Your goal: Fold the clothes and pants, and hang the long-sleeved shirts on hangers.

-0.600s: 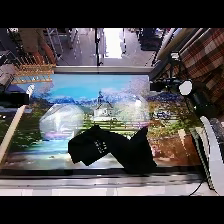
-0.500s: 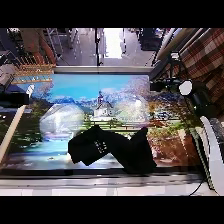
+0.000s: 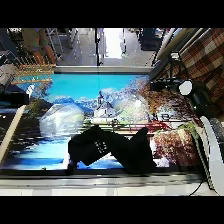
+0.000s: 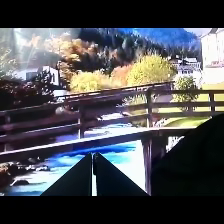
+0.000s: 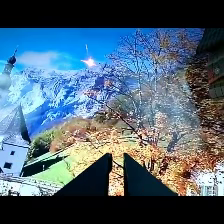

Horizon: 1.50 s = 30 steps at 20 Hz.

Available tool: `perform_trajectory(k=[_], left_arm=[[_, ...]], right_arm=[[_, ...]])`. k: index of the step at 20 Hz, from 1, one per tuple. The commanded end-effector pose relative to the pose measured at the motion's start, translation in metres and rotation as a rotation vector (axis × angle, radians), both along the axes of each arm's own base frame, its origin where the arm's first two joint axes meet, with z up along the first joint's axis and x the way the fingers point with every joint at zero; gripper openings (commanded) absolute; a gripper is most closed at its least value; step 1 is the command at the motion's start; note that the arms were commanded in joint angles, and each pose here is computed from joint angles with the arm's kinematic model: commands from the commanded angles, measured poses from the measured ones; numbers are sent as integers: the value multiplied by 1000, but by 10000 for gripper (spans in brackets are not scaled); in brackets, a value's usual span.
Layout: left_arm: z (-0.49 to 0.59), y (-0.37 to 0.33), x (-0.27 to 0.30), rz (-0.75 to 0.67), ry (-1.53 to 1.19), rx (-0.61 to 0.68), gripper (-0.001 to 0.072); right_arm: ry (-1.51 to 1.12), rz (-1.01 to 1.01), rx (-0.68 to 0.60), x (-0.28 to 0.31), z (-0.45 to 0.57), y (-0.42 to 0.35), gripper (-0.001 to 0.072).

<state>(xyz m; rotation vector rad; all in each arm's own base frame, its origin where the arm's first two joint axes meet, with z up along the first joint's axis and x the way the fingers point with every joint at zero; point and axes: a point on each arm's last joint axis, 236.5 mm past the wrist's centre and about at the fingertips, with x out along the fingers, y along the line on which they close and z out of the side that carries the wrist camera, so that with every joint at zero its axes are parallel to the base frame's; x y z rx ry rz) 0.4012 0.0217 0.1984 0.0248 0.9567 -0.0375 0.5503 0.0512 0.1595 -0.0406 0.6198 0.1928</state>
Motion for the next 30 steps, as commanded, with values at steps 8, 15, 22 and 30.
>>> perform_trajectory(k=[8,15,22,30], left_arm=[[5,2,11,4,-45,3,6],[-38,-5,-23,-15,205,-26,6],[-123,-18,-88,-123,569,-64,21],[-158,-154,-112,-283,321,-996,571]], right_arm=[[-11,-1,6,2,2,1,124],[369,121,242,-71,-38,64,119],[972,247,-18,-221,-107,8,176],[911,31,379,-331,-153,-3,703]])
